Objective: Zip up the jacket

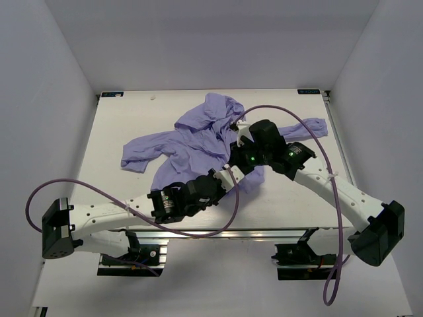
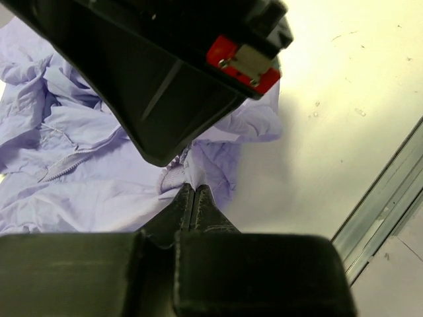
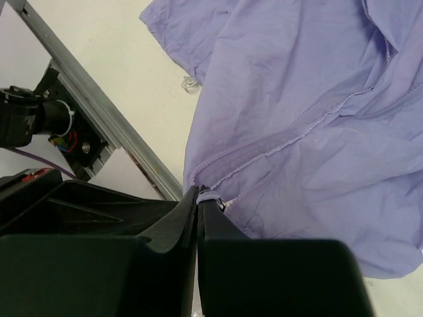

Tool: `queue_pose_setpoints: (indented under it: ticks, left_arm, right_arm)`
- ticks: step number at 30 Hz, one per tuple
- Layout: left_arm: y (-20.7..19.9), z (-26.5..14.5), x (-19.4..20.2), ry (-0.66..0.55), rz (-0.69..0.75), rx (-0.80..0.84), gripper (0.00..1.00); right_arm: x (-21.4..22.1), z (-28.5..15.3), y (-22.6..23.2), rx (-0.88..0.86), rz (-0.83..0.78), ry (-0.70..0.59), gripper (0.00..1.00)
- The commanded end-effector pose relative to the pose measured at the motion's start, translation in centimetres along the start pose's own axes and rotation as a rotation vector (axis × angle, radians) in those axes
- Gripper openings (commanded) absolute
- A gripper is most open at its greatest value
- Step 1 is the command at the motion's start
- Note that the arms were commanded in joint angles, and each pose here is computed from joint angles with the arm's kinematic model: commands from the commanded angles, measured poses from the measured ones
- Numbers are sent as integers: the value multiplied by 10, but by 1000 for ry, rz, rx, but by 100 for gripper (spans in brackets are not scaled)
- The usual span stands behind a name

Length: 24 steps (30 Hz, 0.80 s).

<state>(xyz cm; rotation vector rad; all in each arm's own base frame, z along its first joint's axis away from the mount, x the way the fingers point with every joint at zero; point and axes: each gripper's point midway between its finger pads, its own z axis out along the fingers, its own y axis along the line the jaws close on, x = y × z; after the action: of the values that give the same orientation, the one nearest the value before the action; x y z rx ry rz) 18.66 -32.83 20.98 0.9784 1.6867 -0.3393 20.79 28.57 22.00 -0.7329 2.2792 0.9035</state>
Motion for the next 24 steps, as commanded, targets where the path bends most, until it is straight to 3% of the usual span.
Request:
queue_pose_setpoints:
  ticks: [1, 2, 3, 4, 6, 8, 16, 19, 23, 24]
  left_arm:
    - [-1, -12, -8, -23, -35, 2, 0]
    - [3, -11, -7, -18, -53, -23, 0]
    - [14, -12, -3, 2, -62, -91, 9]
    - [16, -12, -2, 11, -100, -117, 48]
    - [21, -10, 3, 45, -109, -163, 89]
    - [20, -6, 5, 64, -105, -174, 97]
    - [41, 4, -6, 51, -190, -369, 98]
    - [36, 12, -11, 33, -209, -368, 97]
    - [35, 18, -19, -2, -224, -383, 92]
    - [36, 18, -19, -2, -224, -391, 86]
  right_arm:
    - [-26, -7, -7, 17, -99, -103, 0]
    - [-25, -9, -5, 8, -98, -104, 0]
    - [-24, -10, -3, 1, -97, -104, 0]
    - [-23, -13, -1, -2, -93, -109, 0]
    - [-21, -18, 4, -20, -86, -110, 0]
    - [-16, -20, 5, -30, -77, -97, 0]
    - [-16, -29, 14, -56, -27, -103, 0]
    - [-18, -29, 15, -54, -16, -112, 0]
    - [-17, -27, 14, -51, -1, -105, 0]
    - [-16, -26, 13, -46, 5, -101, 0]
